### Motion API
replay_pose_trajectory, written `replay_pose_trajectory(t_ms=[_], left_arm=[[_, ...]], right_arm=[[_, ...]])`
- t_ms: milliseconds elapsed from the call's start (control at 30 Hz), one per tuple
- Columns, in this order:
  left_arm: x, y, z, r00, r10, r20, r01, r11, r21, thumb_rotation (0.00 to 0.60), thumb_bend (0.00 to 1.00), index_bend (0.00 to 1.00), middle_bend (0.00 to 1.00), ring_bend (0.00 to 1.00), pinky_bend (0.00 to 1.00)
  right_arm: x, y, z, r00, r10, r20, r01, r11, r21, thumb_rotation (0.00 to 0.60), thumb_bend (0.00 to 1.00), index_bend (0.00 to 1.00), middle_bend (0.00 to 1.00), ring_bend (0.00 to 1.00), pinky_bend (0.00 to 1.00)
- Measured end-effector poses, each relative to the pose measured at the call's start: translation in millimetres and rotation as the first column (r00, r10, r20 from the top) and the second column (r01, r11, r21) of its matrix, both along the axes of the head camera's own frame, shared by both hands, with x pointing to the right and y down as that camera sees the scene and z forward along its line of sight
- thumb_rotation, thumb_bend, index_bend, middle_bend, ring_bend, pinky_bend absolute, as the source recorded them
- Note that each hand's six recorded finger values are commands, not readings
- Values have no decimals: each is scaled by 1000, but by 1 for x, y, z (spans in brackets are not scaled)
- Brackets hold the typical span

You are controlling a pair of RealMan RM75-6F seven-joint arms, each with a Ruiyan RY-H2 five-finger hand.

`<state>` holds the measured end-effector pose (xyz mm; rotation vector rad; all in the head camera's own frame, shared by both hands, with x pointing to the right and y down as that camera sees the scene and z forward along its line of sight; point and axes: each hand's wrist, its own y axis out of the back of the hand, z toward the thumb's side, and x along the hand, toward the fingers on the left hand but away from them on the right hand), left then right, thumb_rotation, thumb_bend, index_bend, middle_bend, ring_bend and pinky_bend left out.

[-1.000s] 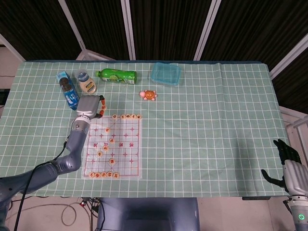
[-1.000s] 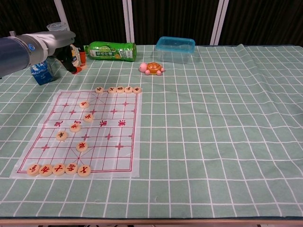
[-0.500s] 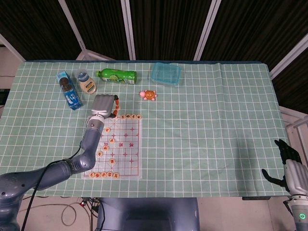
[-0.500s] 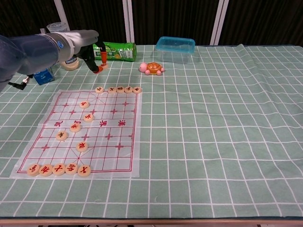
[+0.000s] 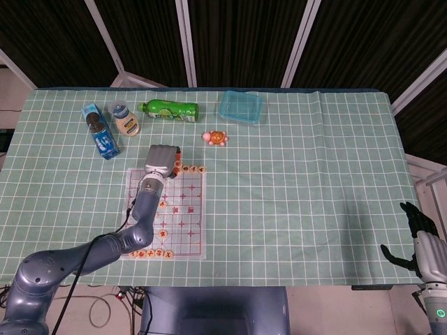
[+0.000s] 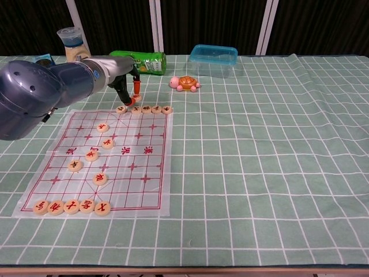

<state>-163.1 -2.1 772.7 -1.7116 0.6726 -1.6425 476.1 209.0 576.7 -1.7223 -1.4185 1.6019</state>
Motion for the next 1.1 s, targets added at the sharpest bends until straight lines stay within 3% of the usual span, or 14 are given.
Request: replay_pose_trajectory(t_ms=[667, 1100], left_arm=[[2, 10, 14, 1000, 11, 28, -10, 1000, -20, 600, 359, 474, 1000, 994, 967], [0, 9, 15, 999, 16, 33, -15, 1000, -21, 600, 311, 350, 1000, 985, 967]], right_arm=[[0, 0, 0, 1000, 9, 8, -9, 1000, -4, 600, 323, 0, 0, 0, 0], [1, 0, -1, 1000, 14, 6, -14, 1000, -4, 600, 323, 0, 0, 0, 0]])
